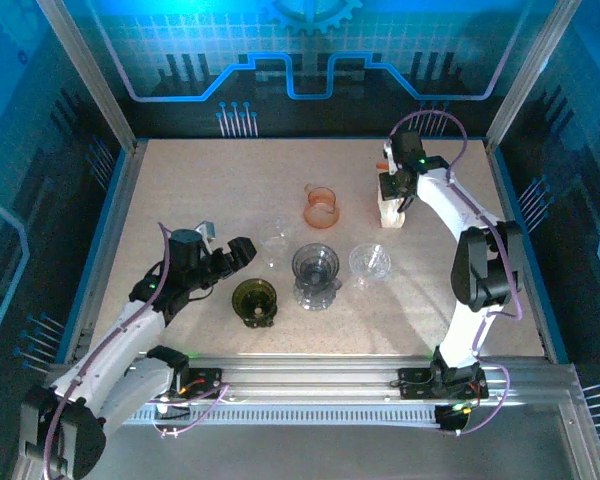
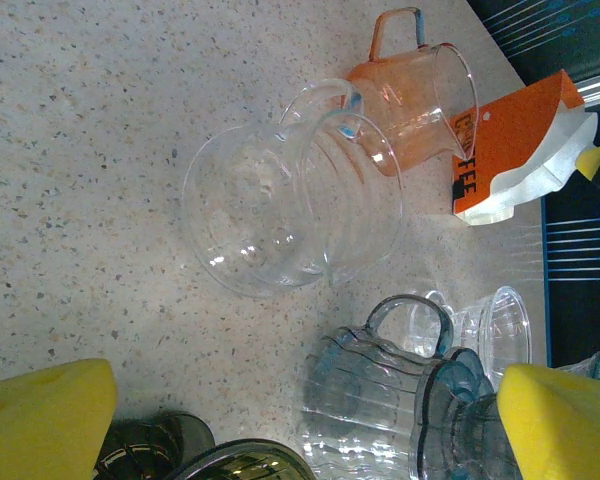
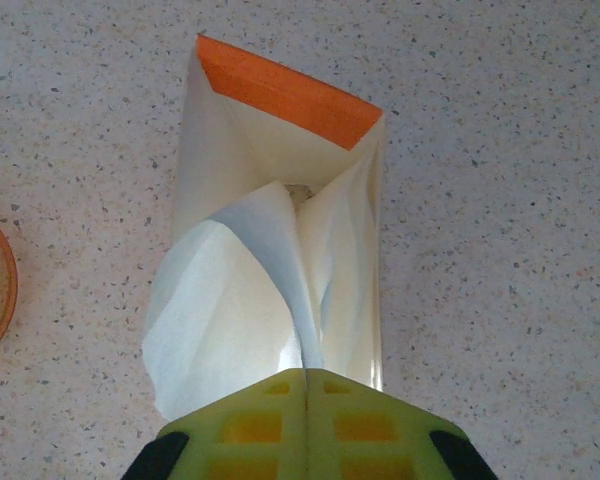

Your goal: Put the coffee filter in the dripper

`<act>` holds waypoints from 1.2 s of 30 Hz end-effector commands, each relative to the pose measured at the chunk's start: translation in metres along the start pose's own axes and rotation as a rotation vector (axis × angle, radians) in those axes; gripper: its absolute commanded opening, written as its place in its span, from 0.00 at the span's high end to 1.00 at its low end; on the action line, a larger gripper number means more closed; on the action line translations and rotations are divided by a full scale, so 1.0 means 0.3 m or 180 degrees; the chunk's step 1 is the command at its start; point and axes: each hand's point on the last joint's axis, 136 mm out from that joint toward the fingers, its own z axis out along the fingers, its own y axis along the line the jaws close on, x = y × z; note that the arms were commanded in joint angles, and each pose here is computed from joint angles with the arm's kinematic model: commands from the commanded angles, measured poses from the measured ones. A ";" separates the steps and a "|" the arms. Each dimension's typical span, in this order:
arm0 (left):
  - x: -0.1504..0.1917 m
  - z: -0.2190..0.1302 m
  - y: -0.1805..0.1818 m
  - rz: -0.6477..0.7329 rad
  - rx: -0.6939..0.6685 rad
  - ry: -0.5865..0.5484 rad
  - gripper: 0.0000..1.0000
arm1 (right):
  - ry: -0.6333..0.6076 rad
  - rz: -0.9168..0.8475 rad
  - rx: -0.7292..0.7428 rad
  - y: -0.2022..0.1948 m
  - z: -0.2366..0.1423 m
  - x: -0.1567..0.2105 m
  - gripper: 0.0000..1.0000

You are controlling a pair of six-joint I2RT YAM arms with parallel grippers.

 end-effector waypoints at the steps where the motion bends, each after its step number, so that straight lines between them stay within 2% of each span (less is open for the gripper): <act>1: -0.017 -0.005 -0.033 -0.0032 0.0109 -0.0015 0.01 | -0.0205 0.0077 0.0026 -0.006 -0.106 -0.051 1.00; 17: -0.025 -0.006 -0.051 -0.0051 0.0151 -0.0003 0.01 | -0.0465 0.0188 0.0037 -0.013 -0.273 -0.032 1.00; 27: -0.030 -0.028 -0.076 -0.0035 0.0208 -0.0007 0.01 | -0.0836 0.0206 -0.0149 0.038 -0.500 -0.003 1.00; 31: -0.035 -0.048 -0.091 -0.0008 0.0230 -0.0023 0.01 | -0.0854 0.0280 -0.0485 0.093 -0.596 0.043 1.00; 36: -0.046 -0.082 -0.119 0.0083 0.0284 -0.0061 0.01 | -0.0583 0.0229 -0.1094 0.227 -0.705 0.145 1.00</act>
